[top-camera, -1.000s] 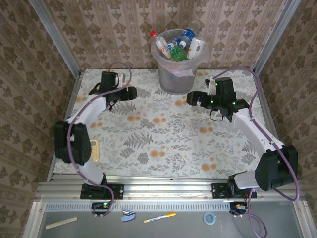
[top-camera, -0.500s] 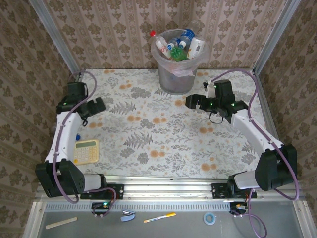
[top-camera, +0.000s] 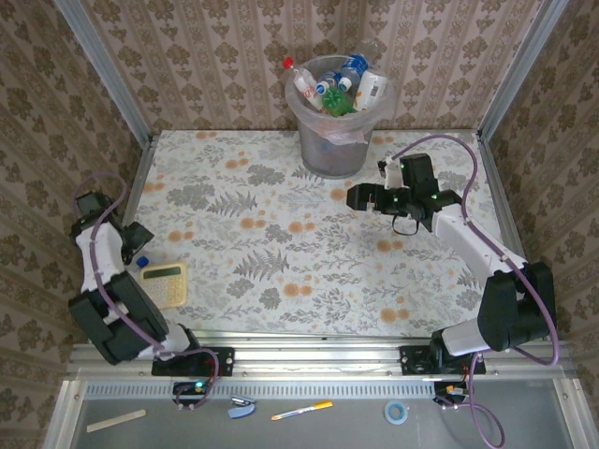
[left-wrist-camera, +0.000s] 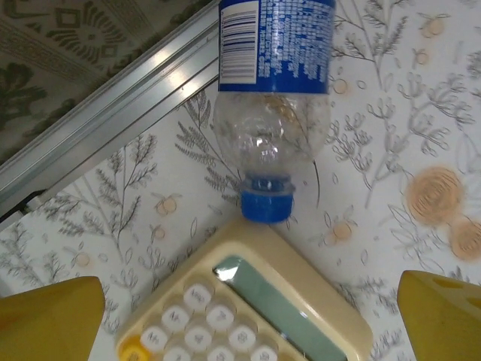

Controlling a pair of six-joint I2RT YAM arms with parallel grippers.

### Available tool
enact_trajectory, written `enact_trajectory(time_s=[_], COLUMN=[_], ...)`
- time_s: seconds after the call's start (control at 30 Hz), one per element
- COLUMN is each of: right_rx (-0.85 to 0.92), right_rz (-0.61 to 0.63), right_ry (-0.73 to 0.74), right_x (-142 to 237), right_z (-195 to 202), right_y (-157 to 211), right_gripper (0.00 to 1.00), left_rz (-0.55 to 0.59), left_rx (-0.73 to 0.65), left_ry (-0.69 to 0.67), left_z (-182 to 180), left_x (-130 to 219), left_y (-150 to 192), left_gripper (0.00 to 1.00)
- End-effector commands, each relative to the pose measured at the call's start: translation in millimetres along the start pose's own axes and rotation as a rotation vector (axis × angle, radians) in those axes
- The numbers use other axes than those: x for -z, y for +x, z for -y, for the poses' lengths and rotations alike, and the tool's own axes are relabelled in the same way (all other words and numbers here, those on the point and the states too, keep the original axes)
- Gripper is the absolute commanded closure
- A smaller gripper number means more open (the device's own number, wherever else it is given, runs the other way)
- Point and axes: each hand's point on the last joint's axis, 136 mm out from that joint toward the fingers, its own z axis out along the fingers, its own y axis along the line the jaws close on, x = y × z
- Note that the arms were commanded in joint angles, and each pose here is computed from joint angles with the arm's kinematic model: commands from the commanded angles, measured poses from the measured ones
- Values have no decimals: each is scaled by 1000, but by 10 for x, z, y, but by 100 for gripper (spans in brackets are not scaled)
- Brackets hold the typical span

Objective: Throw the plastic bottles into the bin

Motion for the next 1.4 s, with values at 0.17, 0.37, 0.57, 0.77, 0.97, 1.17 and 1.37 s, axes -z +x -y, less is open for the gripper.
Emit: enact_trajectory(time_s=[0.17, 0.37, 0.57, 0.77, 0.97, 1.17, 1.37], right_rx=[28, 27, 18, 18, 16, 11, 12], right_rz=[-25, -38, -50, -41, -18, 37, 121], right_ry=[-41, -47, -48, -44, -42, -127, -315], right_x=[22, 15, -9, 10, 38, 117, 292], right_z=[-77, -74, -69, -85, -115, -346, -783], right_y=[118, 161, 199, 167, 74, -161, -475], right_gripper=[0, 0, 0, 0, 0, 0, 0], left_rz=[28, 31, 2, -30, 38, 204, 329], left_rx=[18, -12, -37, -66, -163, -463, -891], left_ry=[7, 54, 107, 151, 224, 490, 979], left_z=[95, 239, 403, 516, 822, 1779, 2869], left_x=[-432, -722, -967, -1021, -714, 210, 1621], left_y=[-491, -681, -682, -547, -404, -44, 991], left_gripper=[2, 7, 20, 46, 57, 55, 52])
